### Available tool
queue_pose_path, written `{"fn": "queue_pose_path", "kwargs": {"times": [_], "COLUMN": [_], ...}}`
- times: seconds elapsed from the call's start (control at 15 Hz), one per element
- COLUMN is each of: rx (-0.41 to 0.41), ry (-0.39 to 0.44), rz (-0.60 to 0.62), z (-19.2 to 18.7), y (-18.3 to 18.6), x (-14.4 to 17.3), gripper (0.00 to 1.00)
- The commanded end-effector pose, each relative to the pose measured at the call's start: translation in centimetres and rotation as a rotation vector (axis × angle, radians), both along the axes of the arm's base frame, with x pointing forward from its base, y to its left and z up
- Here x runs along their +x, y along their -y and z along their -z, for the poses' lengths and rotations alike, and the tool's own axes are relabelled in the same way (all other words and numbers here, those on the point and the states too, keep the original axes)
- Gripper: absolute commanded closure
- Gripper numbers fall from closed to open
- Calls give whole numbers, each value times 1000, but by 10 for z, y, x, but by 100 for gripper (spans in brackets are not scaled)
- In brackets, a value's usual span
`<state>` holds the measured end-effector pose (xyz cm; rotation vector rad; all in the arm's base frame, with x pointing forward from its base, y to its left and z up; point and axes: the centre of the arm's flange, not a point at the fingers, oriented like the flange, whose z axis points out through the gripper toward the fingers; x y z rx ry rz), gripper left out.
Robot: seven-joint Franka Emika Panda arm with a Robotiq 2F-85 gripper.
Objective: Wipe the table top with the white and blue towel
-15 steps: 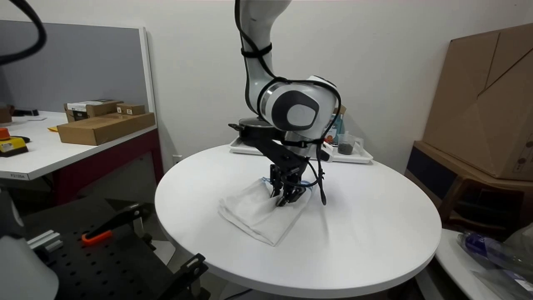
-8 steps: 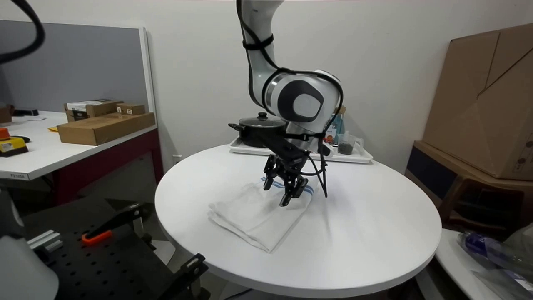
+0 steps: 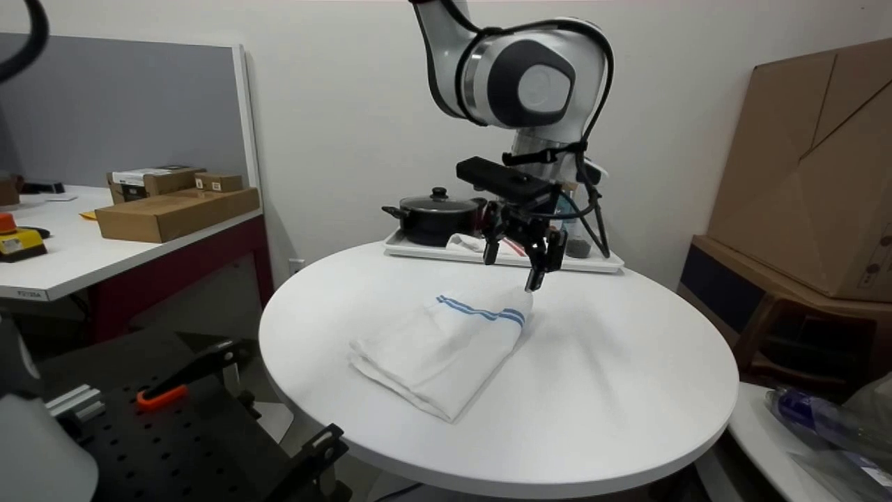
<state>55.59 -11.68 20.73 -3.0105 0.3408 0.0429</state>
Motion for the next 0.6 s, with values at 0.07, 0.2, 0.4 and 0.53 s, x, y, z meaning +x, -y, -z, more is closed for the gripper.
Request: {"fn": "queue_pose_path", "kwargs": {"times": [0.07,0.2,0.4,0.53], "rx": [-22,-7,-14,-15], "ry": [114,136,100,100], "rz": [-119,-200,-202,-199], "z": [-27,-34,-24,-24], "y": [-28,-41,-43,-43], "x": [-48,-62,-46,-46], "gripper": [0,0,0,0]}}
